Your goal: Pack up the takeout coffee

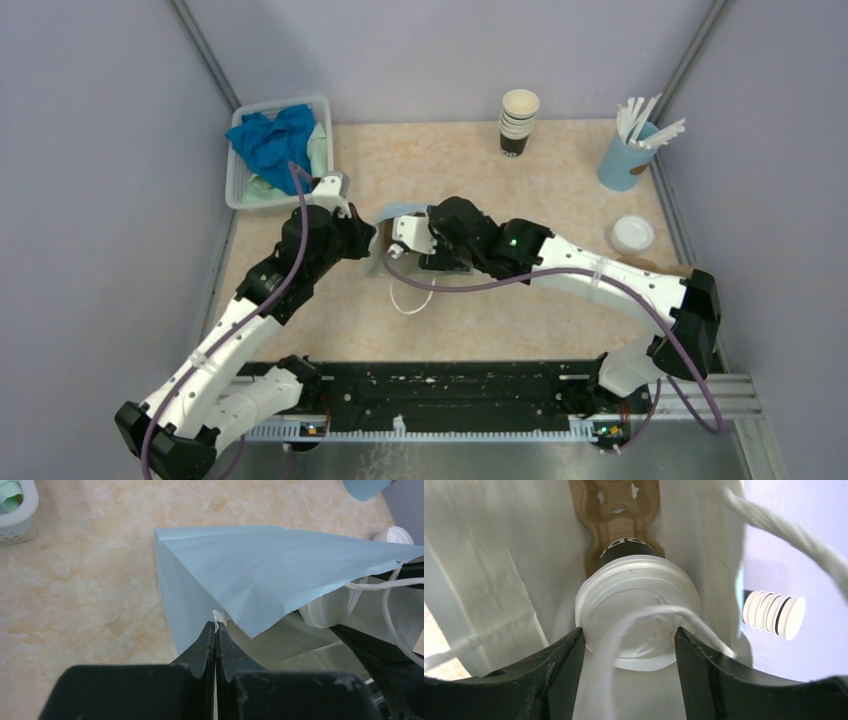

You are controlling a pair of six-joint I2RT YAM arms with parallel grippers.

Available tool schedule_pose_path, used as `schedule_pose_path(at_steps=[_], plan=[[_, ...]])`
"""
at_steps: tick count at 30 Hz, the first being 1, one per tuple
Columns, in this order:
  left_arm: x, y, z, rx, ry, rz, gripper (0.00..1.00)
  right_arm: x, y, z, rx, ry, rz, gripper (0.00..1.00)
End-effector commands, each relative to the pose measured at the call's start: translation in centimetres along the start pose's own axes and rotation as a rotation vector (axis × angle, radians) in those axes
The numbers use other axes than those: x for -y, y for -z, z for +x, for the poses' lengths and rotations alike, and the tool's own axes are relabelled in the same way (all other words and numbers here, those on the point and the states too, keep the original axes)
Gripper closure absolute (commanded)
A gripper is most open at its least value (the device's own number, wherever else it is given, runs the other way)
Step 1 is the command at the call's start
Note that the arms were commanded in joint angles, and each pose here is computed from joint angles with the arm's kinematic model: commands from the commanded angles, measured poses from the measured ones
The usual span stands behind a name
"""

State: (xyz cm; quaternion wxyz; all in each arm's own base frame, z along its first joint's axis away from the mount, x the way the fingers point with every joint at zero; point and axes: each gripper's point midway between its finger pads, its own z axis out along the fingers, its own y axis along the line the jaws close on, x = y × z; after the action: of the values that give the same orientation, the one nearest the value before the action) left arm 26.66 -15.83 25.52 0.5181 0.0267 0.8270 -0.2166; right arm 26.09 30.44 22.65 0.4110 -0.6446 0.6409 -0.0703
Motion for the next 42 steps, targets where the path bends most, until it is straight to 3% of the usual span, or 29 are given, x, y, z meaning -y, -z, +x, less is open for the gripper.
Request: schedule_pose_path(at_steps=[1,23,35,42], plan=[[0.7,0.5,-1.9,0.040,-0.037,0.026,1.00,2.7,2.2,-0.6,0.089,-0.095,0.070,0.38],[1.9,0.1,-1.2,0.055,-0.042,0.115,1.00,1.4,-1.9,0.2,0.008,0.046,0.016,0.38],[0.5,0.3,0.9,0.060,-0.026,0.085,1.00,2.5,-4.2,1.5,-0.068,0.068,0.139,0.38],[0.3,-0.1,1.8,0.033,0.002,0.079,1.00,2.7,-4.5,0.9,-0.030,0.054,0.155,0.38]])
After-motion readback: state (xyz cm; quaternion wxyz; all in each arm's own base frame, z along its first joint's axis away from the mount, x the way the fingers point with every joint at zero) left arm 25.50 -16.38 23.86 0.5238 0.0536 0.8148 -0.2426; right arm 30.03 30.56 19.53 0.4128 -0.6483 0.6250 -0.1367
